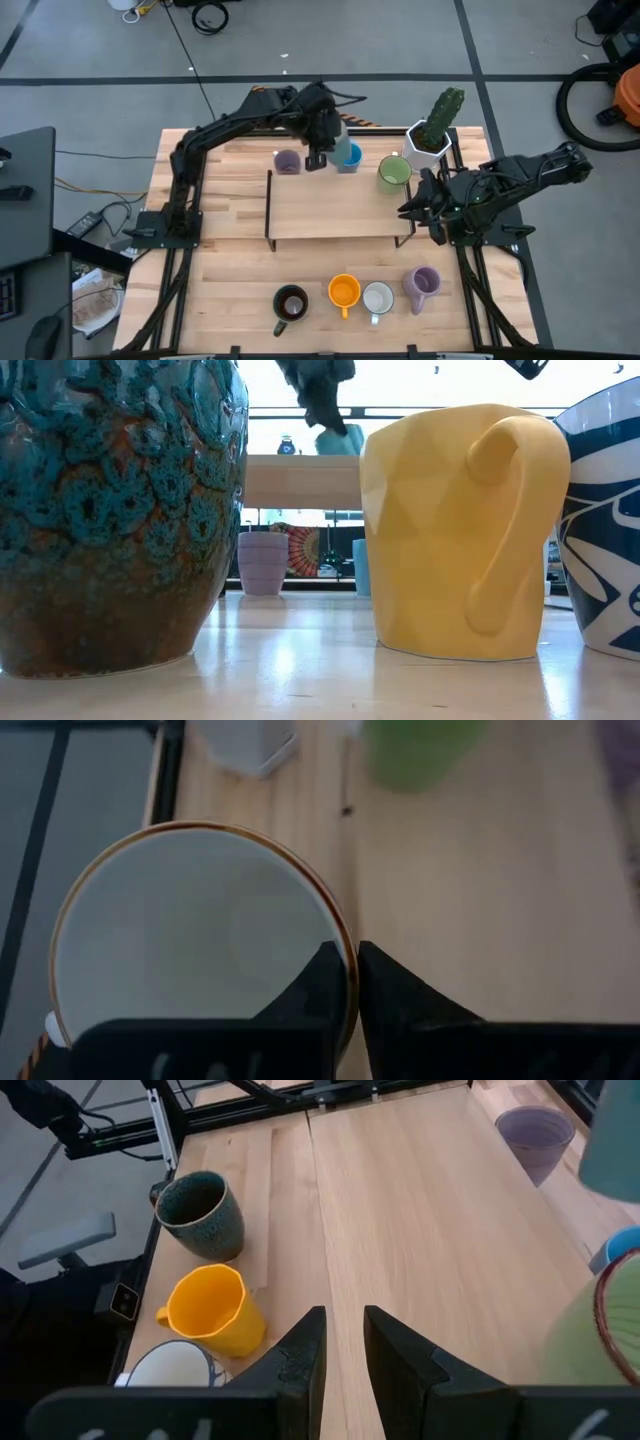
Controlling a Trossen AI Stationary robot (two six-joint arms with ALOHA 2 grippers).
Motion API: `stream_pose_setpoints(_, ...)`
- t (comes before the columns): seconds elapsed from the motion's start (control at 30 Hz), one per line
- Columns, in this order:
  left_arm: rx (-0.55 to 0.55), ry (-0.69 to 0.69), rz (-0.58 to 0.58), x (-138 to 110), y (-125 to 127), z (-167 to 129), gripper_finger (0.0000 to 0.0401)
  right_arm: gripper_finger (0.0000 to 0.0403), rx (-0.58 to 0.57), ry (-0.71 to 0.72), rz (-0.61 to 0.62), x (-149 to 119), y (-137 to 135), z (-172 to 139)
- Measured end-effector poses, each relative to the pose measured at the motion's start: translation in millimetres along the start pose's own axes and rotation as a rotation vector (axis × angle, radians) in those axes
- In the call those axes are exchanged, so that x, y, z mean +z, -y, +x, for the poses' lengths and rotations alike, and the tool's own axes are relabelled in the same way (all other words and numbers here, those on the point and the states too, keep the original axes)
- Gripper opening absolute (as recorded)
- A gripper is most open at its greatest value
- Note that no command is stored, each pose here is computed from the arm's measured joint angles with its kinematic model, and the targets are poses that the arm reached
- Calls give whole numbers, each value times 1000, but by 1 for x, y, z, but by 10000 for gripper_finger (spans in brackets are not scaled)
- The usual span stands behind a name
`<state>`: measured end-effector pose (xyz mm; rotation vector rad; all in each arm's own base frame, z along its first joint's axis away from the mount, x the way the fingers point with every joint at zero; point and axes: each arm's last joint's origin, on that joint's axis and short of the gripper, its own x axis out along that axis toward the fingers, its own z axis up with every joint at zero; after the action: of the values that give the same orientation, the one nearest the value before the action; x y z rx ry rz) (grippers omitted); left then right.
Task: Place coffee mugs
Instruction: Put the light blue mug on the shelf
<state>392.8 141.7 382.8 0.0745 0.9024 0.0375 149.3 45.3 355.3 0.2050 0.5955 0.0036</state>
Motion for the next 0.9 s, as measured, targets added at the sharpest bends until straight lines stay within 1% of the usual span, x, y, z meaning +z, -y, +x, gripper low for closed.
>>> stream_pose_setpoints(0.13,-18,43,45,13,25,-6,26,77,16,44,0,10,-2,-10)
stream_pose_setpoints(0.2,-5,52,71,18,37,-6,26,77,24,65,-3,15,-2,-16)
stream_pose_setpoints(0.27,4,53,96,22,50,-7,26,77,28,79,-12,18,-3,-19)
stream_pose_setpoints(0.37,-11,70,125,27,64,-6,26,77,31,89,-28,21,-3,-22)
stream_pose_setpoints(0.43,-15,62,123,27,71,-6,26,77,32,95,-38,22,-3,-23)
stream_pose_setpoints(0.53,-24,59,101,28,77,-6,26,77,27,95,-45,22,-3,-23)
stream_pose_setpoints(0.67,-31,14,59,24,78,-5,26,77,21,96,-54,22,-2,-23)
stream_pose_setpoints(0.8,-60,8,52,23,78,-3,26,77,19,95,-69,22,-2,-23)
stream_pose_setpoints(0.9,-62,15,53,24,78,-3,26,77,18,93,-70,22,-2,-22)
